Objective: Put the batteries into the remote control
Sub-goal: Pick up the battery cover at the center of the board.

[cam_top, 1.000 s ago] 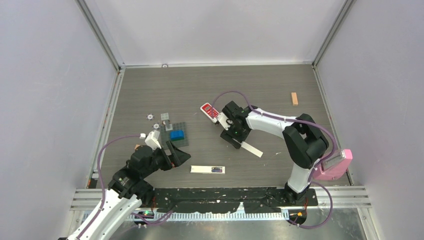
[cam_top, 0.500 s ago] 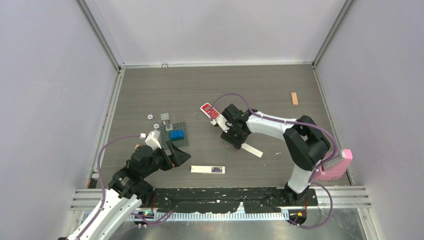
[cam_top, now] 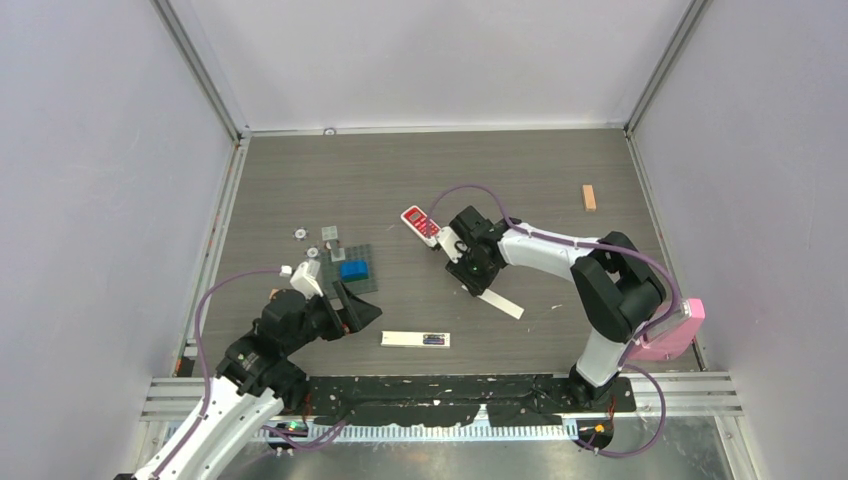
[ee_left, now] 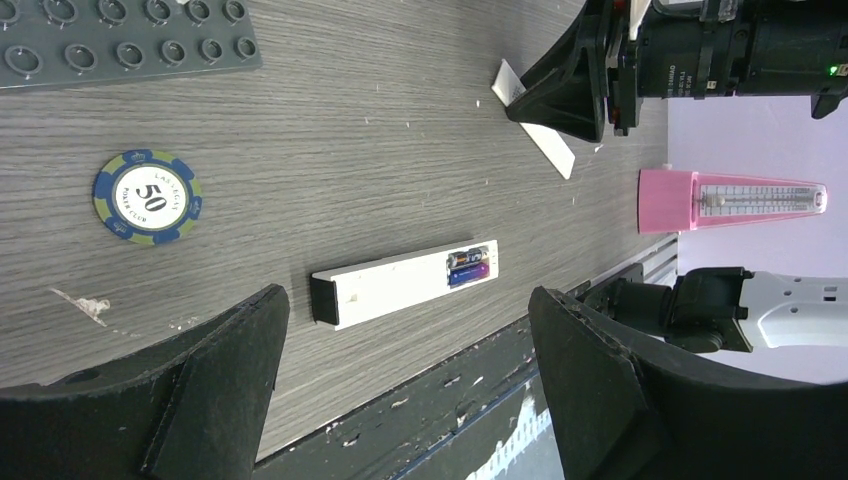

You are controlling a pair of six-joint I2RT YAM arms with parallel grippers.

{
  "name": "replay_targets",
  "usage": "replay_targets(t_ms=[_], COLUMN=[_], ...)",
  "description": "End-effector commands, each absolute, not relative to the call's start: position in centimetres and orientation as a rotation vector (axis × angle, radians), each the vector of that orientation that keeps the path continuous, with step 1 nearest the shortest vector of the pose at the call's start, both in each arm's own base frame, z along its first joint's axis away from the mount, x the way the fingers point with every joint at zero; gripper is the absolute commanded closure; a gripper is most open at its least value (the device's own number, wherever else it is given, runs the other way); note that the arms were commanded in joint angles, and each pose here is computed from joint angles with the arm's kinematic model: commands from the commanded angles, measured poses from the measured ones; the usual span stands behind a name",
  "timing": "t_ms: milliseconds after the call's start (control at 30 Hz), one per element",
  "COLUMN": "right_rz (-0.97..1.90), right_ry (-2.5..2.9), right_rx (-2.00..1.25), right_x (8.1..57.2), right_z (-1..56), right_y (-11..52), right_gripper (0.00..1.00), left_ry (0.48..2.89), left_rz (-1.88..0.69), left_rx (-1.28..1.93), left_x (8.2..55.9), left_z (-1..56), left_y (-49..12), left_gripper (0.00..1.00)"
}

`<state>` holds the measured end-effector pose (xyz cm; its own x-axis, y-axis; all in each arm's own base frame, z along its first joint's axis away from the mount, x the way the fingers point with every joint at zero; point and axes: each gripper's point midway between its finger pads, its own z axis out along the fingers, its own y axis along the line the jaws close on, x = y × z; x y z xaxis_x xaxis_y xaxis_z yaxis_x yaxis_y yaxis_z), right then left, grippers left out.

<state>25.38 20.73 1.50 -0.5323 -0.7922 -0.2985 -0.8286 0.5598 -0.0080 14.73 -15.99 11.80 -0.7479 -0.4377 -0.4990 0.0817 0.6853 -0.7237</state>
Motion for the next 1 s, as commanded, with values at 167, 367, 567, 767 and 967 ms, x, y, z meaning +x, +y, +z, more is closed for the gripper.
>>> replay_targets(t_ms=[167, 367, 567, 767, 967], right_rz=[0.201, 0.331, 0.445, 0.571, 0.647], right_ry=[2.425, 2.234, 2.079, 1.969, 1.913], right_rx=[-1.318, -1.401, -1.453, -1.499, -1.522], right_x=[26.1, 23.5, 20.3, 16.9, 15.4], right_z=[2.7, 7.1, 10.0, 12.0, 12.9], right_y=[22.2, 26.3, 29.7, 33.0, 35.3], right_gripper=[0.76, 0.76, 0.76, 0.75, 0.75], left_ry=[2.161, 2.152, 2.157, 2.143, 2.133], left_rz=[-1.078, -1.140, -1.201, -1.310, -1.389], left_rx=[-0.179, -0.122, -0.065, -0.049, -0.049], left_x=[15.3, 15.5, 15.5, 15.6, 15.5], left_z=[14.1, 15.0, 15.1, 15.6, 15.3], left_y=[-17.5, -18.7, -20.0, -21.4, -22.4], left_gripper=[0.09, 0.10, 0.14, 0.21, 0.31])
